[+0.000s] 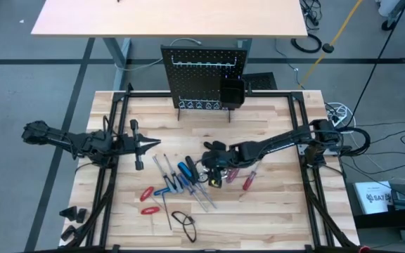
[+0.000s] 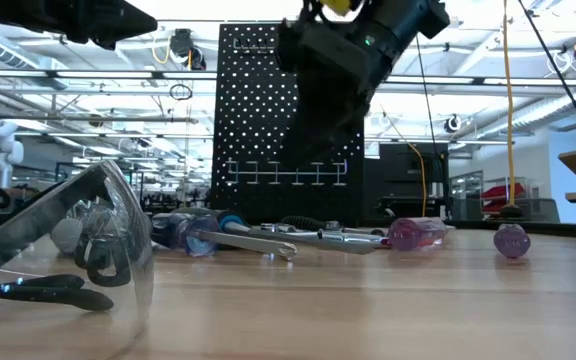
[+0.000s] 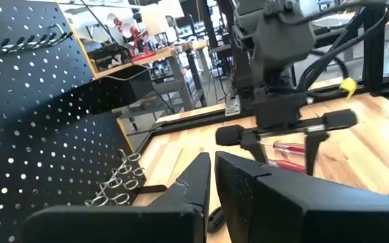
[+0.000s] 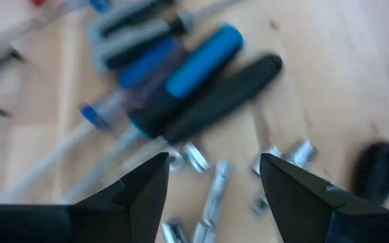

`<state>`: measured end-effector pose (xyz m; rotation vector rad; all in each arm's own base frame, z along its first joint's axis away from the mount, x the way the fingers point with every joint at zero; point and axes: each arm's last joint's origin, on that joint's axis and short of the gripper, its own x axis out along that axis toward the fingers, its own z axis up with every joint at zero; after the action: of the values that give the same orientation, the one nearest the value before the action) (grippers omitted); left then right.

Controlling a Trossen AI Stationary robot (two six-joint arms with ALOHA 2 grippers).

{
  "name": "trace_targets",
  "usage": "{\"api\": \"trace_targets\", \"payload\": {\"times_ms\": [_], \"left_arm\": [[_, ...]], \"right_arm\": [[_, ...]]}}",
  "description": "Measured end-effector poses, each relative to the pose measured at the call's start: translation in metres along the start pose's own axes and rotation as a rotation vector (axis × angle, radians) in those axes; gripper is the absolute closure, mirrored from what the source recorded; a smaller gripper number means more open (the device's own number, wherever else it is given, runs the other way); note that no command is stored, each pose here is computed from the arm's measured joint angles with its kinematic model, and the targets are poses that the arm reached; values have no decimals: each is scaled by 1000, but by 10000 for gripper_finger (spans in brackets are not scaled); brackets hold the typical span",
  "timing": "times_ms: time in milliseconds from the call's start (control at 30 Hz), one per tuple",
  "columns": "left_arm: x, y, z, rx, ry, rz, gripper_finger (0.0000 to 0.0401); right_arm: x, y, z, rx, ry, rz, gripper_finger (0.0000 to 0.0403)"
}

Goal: Hang tools onto peg board
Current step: Put the socket into the black bin on the pegboard

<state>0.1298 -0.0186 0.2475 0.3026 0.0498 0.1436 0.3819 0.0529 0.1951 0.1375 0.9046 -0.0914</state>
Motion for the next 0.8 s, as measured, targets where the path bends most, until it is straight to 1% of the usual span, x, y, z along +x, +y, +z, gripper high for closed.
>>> {"api": "trace_targets", "payload": {"times_ms": [133, 233, 333, 400, 467, 533, 600, 667, 733, 800], "left_arm": [[0, 0, 1, -17, -10, 3, 369], [2, 0, 2, -28, -24, 8, 369], [5, -1, 3, -25, -29, 9, 369], [7, -2, 4, -40, -39, 12, 369], [8, -2, 3, -41, -33, 10, 369], [9, -3, 2, -76, -20, 5, 369], [11, -5, -1, -146, 8, -3, 369], [13, -7, -4, -162, 39, -24, 369], [15, -9, -6, -178, 52, -41, 369], [17, -11, -8, -241, 67, -51, 369]], "right_arm": [[0, -3, -9, -6, 94, -23, 177], [-3, -4, -9, 57, 101, -30, 177], [-8, -6, -9, 105, 95, -82, 177], [-11, -7, -11, 105, 113, -114, 177], [-12, -7, -12, 95, 119, -117, 177], [-12, -5, -11, 61, 115, -111, 177], [-12, -3, -13, 6, 106, -114, 177], [-9, -2, -16, -21, 74, -149, 177], [-7, -2, -18, -1, 35, -155, 177], [-5, -4, -21, 28, 5, -144, 177]]}}
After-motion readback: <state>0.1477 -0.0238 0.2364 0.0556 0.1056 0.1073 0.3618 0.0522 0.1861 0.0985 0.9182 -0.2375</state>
